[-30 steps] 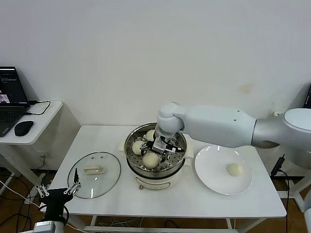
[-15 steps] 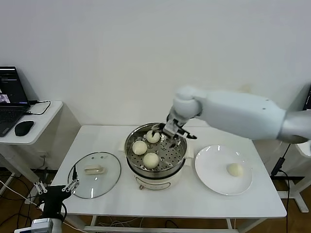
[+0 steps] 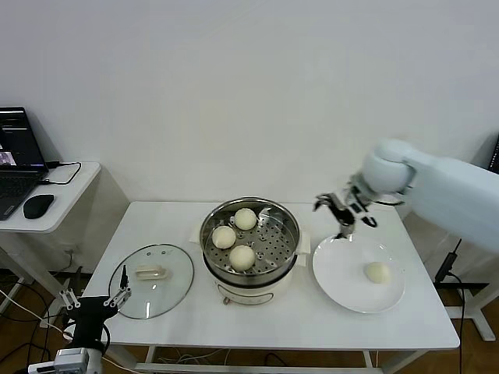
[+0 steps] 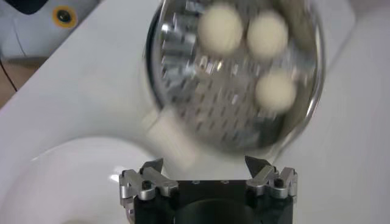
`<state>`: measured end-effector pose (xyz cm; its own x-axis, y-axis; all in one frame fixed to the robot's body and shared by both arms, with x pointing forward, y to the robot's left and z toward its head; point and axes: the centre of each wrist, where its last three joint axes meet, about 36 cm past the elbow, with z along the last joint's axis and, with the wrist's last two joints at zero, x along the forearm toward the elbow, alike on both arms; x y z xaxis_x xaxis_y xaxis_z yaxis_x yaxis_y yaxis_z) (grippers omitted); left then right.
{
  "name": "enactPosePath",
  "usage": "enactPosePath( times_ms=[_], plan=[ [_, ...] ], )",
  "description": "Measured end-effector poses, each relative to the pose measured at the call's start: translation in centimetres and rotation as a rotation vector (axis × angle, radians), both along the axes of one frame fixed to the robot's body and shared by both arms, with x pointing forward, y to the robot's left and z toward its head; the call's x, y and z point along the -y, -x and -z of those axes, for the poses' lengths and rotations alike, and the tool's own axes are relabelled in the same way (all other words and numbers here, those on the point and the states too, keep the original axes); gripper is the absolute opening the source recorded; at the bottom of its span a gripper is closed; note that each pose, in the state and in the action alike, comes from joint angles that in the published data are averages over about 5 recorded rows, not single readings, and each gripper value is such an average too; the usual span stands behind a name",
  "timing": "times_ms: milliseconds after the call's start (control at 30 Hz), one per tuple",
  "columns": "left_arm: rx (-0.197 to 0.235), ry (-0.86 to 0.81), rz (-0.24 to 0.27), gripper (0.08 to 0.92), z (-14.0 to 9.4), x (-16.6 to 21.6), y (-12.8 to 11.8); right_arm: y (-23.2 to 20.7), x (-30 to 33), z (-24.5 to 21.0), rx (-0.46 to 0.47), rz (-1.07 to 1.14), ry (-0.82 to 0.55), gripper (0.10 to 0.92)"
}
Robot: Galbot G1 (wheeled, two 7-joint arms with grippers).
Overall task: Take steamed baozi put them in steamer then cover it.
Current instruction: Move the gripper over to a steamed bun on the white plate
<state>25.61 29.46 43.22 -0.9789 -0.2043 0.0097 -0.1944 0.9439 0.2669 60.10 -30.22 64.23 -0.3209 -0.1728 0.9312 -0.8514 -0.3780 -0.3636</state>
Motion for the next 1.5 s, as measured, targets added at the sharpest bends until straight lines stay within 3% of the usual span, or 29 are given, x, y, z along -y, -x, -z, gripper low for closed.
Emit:
enactPosePath(
  times_ms=[633, 1500],
  plan=[
    [-0.023, -0.014, -0.005, 0.823, 0.5, -0.4, 0.3, 2.2, 11.2, 10.9, -0.072, 0.32, 0.068, 0.823],
    [-0.037, -0.016, -0.029, 0.823, 0.8, -0.9, 0.7, 0.0, 11.0, 18.5, -0.107, 0.409, 0.074, 0.762]
  ],
)
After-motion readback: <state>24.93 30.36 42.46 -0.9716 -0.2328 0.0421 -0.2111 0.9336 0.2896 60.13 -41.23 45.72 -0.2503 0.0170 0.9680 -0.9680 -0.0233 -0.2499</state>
